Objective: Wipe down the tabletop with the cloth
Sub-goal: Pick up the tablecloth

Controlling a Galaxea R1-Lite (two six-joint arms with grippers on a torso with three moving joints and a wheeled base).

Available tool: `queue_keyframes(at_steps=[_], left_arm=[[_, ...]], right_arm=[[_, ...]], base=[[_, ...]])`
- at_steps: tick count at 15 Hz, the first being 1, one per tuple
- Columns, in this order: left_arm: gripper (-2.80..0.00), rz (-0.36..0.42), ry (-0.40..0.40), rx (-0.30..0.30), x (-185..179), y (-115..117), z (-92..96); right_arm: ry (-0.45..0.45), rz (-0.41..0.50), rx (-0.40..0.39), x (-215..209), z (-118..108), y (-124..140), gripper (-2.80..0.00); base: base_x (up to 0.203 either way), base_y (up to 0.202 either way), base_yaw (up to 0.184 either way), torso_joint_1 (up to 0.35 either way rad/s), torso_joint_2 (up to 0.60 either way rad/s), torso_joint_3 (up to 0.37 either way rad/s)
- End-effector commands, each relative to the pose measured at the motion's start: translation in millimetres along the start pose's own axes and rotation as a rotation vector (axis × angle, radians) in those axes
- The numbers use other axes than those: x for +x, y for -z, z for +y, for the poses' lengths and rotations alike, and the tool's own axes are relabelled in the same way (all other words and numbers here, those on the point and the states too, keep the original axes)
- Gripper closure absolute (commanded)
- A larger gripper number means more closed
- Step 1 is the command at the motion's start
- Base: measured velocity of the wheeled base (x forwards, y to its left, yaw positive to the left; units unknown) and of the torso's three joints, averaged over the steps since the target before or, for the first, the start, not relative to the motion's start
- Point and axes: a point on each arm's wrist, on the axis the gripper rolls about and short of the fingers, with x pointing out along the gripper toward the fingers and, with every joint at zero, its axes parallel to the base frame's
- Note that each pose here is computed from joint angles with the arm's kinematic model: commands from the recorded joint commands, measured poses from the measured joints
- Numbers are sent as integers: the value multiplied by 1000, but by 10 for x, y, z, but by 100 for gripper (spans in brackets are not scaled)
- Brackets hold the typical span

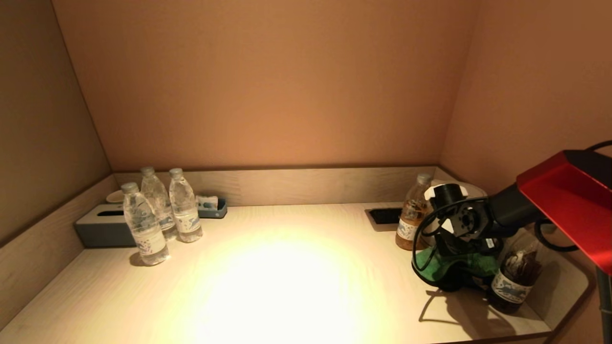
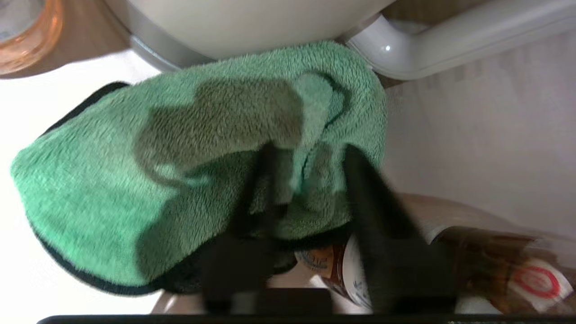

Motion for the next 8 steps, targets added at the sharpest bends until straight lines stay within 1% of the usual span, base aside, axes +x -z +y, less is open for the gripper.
queue_keyframes(at_steps=[1, 2, 4, 5, 6, 7, 8], left_arm=[[0, 1, 0, 1, 0, 0, 0], [0, 1, 0, 1, 1, 1, 0], [0, 2, 0, 0, 2, 4, 0], [0, 2, 0, 0, 2, 4, 0], [0, 0, 1, 1, 0, 0, 0], [0, 1, 0, 1, 0, 0, 0], [0, 1, 0, 1, 0, 0, 0]], right_arm=[[-13, -13, 11, -82, -56, -14, -280], [-17, -13, 11, -87, -56, -11, -280], [-103, -43, 27, -228, -99, -47, -280], [-116, -43, 31, -237, -80, -42, -280], [-147, -44, 33, -241, -68, -42, -280], [-211, -42, 34, -243, -49, -38, -280], [-236, -39, 38, -243, -40, -34, -280]], base=[[0, 0, 0, 0, 0, 0], [0, 0, 0, 0, 0, 0], [0, 0, 0, 0, 0, 0], [0, 0, 0, 0, 0, 0], [0, 0, 0, 0, 0, 0], [0, 0, 0, 0, 0, 0], [0, 0, 0, 0, 0, 0]])
